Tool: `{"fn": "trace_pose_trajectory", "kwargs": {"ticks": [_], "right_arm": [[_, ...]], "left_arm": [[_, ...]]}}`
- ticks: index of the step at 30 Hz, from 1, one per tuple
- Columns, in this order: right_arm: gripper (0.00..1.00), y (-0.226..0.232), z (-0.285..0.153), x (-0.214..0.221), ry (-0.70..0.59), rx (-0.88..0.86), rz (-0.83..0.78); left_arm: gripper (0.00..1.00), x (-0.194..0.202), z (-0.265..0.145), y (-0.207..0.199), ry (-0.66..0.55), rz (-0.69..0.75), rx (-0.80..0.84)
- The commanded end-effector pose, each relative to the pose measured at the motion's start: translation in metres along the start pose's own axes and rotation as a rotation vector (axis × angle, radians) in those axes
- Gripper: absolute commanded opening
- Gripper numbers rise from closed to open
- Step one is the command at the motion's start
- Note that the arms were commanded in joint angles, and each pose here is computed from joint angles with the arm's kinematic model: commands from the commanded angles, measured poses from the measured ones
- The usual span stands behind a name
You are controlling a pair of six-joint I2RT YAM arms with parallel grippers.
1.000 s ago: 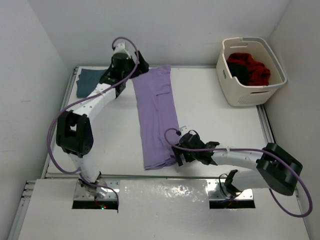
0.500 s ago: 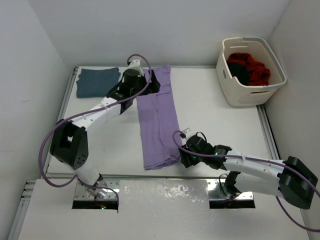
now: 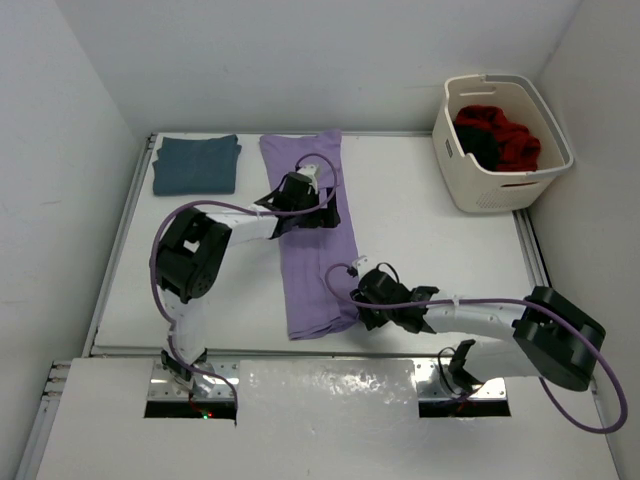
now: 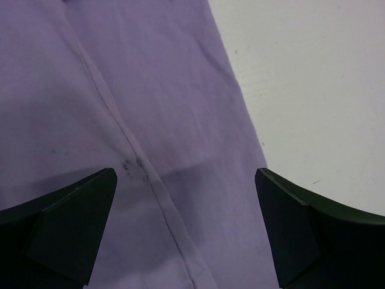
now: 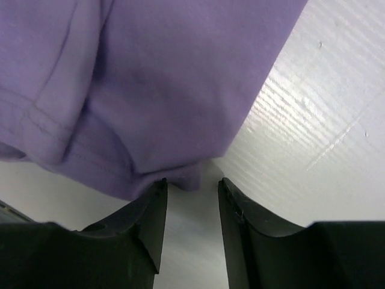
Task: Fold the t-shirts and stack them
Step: Rotate the tshirt 90 degrees
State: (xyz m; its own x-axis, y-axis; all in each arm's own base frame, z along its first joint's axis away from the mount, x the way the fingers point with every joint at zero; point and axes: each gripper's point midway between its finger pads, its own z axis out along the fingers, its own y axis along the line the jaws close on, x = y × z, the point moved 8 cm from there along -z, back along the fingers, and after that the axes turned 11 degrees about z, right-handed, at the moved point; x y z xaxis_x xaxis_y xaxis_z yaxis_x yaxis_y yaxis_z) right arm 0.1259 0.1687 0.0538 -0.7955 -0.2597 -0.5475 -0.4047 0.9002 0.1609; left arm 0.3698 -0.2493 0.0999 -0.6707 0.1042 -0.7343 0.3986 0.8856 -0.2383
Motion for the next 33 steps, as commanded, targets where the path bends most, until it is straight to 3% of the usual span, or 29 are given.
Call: {"fn": "trace_pose_trajectory", "kwargs": {"ticks": [1, 4, 6, 7, 8, 9, 21, 29, 33], "right_arm": [[0.38, 0.009, 0.005, -0.015, -0.045, -0.035, -0.04], [0.33, 0.01, 0.009, -0.014, -0.033, -0.046, -0.052], [0.24, 0.011, 0.009, -0.013, -0.023, -0.053, -0.058], [0.18, 0.011, 0.009, -0.012, -0.018, -0.057, -0.062], [0.01, 0.011, 0.008, -0.011, -0.012, -0.069, -0.061], [0.0, 0.01, 0.008, -0.008, -0.005, -0.065, -0.056], [0.0, -0.002, -0.011, 0.044, 0.15, -0.082, 0.159], [0.0, -0.015, -0.019, 0.065, 0.153, -0.015, 0.28], [0.0, -0.014, -0.023, 0.071, 0.164, -0.061, 0.301]], "left_arm": [[1.0, -0.019, 0.004, -0.011, -0.089, 0.031, 0.067], [1.0, -0.015, 0.009, -0.01, -0.077, 0.028, 0.064], [1.0, -0.011, 0.013, -0.008, -0.067, 0.025, 0.053], [1.0, -0.01, 0.014, -0.008, -0.063, 0.023, 0.051], [1.0, -0.009, 0.016, -0.007, -0.06, 0.022, 0.044], [1.0, -0.008, 0.018, -0.006, -0.056, 0.02, 0.039], [1.0, 0.004, 0.035, 0.007, 0.001, 0.005, -0.061], [1.0, 0.006, 0.037, 0.01, 0.011, -0.003, -0.094], [1.0, 0.004, 0.037, 0.008, 0.006, -0.003, -0.083]]}}
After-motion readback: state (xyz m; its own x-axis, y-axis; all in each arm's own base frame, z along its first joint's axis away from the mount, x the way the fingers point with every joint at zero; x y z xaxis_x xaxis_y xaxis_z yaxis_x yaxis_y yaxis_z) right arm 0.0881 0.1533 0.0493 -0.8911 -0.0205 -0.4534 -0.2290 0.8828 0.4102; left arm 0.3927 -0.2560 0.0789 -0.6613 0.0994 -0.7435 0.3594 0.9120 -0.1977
